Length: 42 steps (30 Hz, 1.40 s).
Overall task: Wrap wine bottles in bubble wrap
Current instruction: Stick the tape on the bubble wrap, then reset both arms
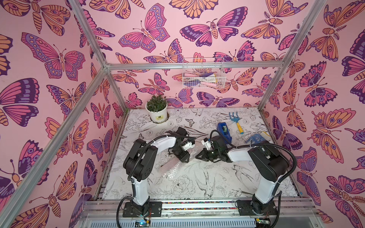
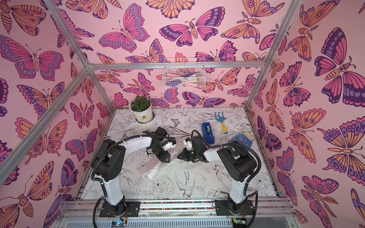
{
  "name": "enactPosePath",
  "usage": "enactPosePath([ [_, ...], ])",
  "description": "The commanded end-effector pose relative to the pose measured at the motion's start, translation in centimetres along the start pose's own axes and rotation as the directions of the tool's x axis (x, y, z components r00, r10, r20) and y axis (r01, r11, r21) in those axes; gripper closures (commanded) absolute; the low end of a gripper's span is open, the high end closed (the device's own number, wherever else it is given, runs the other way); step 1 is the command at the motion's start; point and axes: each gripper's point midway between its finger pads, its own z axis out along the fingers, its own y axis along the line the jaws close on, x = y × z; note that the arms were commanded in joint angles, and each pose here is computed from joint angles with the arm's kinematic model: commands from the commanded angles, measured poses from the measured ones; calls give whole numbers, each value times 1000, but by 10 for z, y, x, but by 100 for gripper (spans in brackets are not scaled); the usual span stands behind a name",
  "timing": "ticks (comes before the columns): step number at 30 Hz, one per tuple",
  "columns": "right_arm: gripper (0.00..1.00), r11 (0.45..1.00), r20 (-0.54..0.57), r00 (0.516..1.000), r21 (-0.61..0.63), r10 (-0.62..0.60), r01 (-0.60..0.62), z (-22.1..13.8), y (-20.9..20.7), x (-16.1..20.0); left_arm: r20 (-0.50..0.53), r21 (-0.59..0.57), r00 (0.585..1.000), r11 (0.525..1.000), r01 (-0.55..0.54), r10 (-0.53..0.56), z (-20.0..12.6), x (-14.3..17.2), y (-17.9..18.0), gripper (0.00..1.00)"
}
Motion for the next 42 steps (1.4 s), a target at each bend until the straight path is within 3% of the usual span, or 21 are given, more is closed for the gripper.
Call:
enactPosePath([
  [1, 100, 999, 47, 999, -30, -28, 29, 4, 15, -24, -77, 35, 997, 999, 24, -21, 3, 19, -9, 66],
  [9, 99, 999, 41, 998, -12, -38, 39, -16, 14, -13, -59, -66, 998, 997, 35, -39, -5, 13, 6, 65],
  [17, 80, 976, 98, 987, 190, -128, 108, -90, -8, 7, 68, -54, 997, 997, 50, -47, -25, -12, -1, 51],
  [21, 51, 943, 161, 964, 294, -213, 159, -131, -11, 1, 94, -18, 995, 999, 47, -45, -31, -15, -11, 35],
  [25, 29, 899, 233, 925, 393, -300, 192, -166, -7, -12, 123, 2, 992, 1000, 31, -31, -40, -18, -22, 19],
  [27, 20, 874, 277, 899, 447, -339, 191, -182, -7, -20, 140, 15, 990, 1000, 25, -27, -45, -20, -27, 0],
  [29, 12, 852, 309, 873, 484, -378, 198, -196, -4, -28, 160, 13, 987, 1000, 20, -22, -52, -23, -30, 1],
  [30, 1, 845, 321, 862, 496, -392, 199, -202, -3, -31, 176, 16, 984, 1000, 16, -19, -57, -26, -33, 1],
  [32, 1, 826, 343, 839, 527, -422, 200, -214, -3, -39, 235, 12, 972, 1000, 4, -7, -77, -35, -39, 1],
  [34, 1, 790, 363, 808, 583, -463, 191, -226, -7, -48, 315, -32, 949, 999, -4, 14, -102, -47, -41, 1],
  [37, 1, 688, 398, 734, 715, -549, 127, -250, -27, -66, 489, -207, 870, 977, 53, 56, -156, -65, -23, 1],
  [40, 1, 577, 420, 640, 816, -643, 44, -272, -48, -80, 658, -415, 749, 869, 270, 81, -210, -61, 24, 1],
  [42, 1, 542, 453, 585, 840, -673, -26, -283, -64, -85, 752, -496, 649, 746, 444, 114, -242, -39, 59, 1],
])
